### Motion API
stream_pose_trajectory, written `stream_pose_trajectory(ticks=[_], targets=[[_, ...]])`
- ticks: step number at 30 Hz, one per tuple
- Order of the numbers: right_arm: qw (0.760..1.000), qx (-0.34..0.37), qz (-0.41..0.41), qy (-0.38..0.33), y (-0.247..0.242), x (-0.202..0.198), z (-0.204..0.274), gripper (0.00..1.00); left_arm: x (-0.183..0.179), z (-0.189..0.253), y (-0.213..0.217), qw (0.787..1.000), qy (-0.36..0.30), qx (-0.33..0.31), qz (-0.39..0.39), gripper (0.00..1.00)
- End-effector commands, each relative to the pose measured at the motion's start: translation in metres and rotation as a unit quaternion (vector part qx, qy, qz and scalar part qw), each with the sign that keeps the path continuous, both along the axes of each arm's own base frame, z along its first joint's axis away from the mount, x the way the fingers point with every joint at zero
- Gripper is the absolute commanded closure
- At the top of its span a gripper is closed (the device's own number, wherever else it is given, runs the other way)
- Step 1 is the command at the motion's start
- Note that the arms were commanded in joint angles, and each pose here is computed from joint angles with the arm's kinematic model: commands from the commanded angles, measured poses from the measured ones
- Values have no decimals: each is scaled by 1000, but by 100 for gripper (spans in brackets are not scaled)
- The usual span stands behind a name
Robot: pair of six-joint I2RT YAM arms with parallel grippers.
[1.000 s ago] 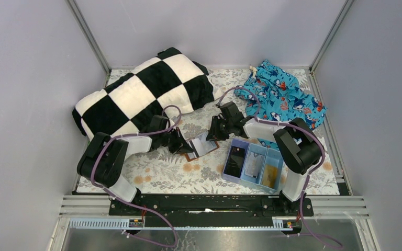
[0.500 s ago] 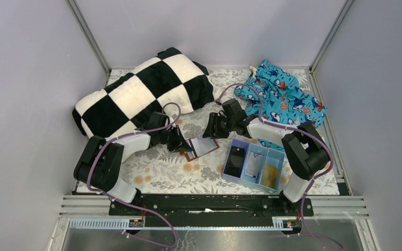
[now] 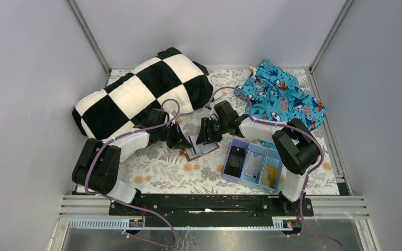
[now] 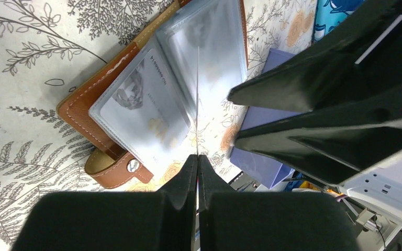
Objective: Take the credit cards out of the card holder
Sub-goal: Remove the credit card from the card holder, then place the credit card in the storage box.
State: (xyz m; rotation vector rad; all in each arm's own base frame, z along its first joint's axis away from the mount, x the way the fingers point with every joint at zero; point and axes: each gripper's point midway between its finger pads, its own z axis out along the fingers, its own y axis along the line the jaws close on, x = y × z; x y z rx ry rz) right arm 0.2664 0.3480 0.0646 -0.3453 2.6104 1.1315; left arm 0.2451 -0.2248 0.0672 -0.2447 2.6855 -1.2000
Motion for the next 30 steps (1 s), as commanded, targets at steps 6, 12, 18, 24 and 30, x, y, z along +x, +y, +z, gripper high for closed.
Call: stream_pose_trajectory(ticks=[6, 12, 18, 24, 30], targets=[[1000, 5, 9, 4, 3, -5, 3, 48, 21, 22, -8, 999, -36, -21, 0, 100], [998, 65, 23, 6, 15, -8, 19, 37, 13, 30, -9, 997, -49, -24, -49, 100], [993, 114, 8, 22, 1, 0, 24, 27, 10, 39, -10, 995, -64, -29, -72, 100], [984, 173, 27, 33, -5, -2, 41, 26, 8, 50, -14, 992, -72, -48, -91, 100], [965, 253, 58, 44, 3, -11, 69, 26, 2, 73, -22, 984, -87, -108, -112, 100]])
